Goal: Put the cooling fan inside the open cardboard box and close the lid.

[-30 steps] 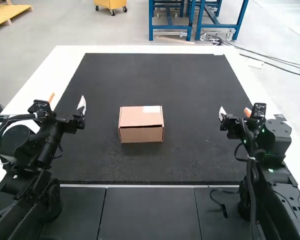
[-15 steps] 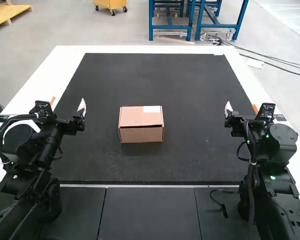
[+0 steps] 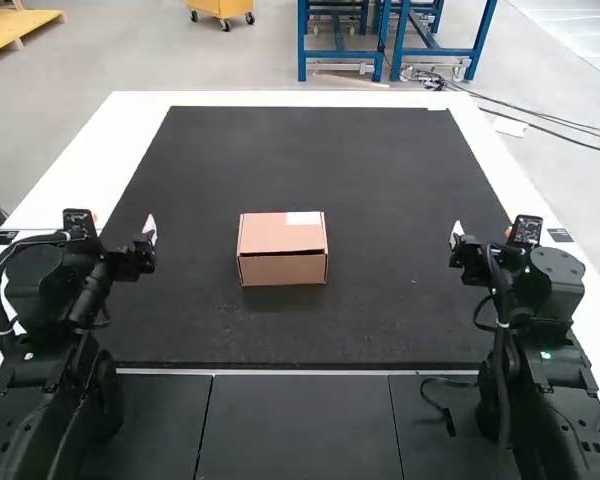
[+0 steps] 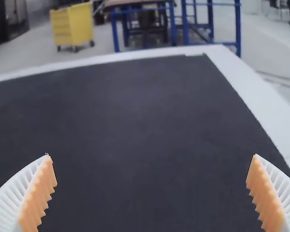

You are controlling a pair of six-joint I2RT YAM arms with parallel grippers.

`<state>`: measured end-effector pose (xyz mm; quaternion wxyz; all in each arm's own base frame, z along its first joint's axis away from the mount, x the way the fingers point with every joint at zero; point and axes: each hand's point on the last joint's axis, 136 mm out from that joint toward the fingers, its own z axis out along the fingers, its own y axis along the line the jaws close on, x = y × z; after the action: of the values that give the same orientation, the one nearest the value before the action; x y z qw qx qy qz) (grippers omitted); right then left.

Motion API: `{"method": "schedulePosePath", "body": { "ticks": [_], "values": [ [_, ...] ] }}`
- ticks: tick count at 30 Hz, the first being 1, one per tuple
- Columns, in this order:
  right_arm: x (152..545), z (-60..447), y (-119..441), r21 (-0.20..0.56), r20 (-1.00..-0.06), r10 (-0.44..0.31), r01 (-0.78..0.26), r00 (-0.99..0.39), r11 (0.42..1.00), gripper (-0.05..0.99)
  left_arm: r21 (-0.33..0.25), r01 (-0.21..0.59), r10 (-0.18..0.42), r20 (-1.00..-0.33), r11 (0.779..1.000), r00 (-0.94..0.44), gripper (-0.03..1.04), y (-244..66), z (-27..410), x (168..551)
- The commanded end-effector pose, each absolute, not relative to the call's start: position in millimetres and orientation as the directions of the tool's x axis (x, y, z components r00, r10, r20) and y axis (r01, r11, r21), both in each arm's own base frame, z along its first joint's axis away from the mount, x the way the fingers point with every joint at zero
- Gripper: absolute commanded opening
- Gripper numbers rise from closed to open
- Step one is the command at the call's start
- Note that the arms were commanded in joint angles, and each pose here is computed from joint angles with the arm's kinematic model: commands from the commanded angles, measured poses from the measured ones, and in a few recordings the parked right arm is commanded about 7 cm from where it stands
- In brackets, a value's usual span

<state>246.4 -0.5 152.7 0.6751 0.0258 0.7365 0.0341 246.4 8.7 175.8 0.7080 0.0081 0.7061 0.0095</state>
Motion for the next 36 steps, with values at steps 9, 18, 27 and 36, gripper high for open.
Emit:
{"method": "schedulePosePath", "body": {
  "ticks": [9, 18, 27, 36],
  "values": [
    [246.6, 81.0, -7.3, 0.058, -0.972, 0.065, 0.039, -0.225, 0.998, 0.91, 0.082, 0.079, 0.083, -0.997, 0.993, -0.007, 0.97, -4.4, 170.1, 245.7],
    [246.4, 80.6, -7.3, 0.043, -0.973, 0.050, 0.036, -0.227, 0.998, 0.91, 0.082, 0.076, 0.083, -0.997, 0.994, -0.006, 0.97, -3.6, 170.1, 245.8],
    [246.4, 80.6, -7.3, 0.043, -0.973, 0.050, 0.036, -0.227, 0.998, 0.91, 0.081, 0.076, 0.082, -0.997, 0.994, -0.006, 0.97, -3.6, 170.1, 245.8],
    [246.4, 80.6, -7.3, 0.043, -0.973, 0.050, 0.036, -0.227, 0.998, 0.91, 0.083, 0.076, 0.083, -0.997, 0.994, -0.004, 0.97, -3.6, 170.9, 245.7]
  ]
}}
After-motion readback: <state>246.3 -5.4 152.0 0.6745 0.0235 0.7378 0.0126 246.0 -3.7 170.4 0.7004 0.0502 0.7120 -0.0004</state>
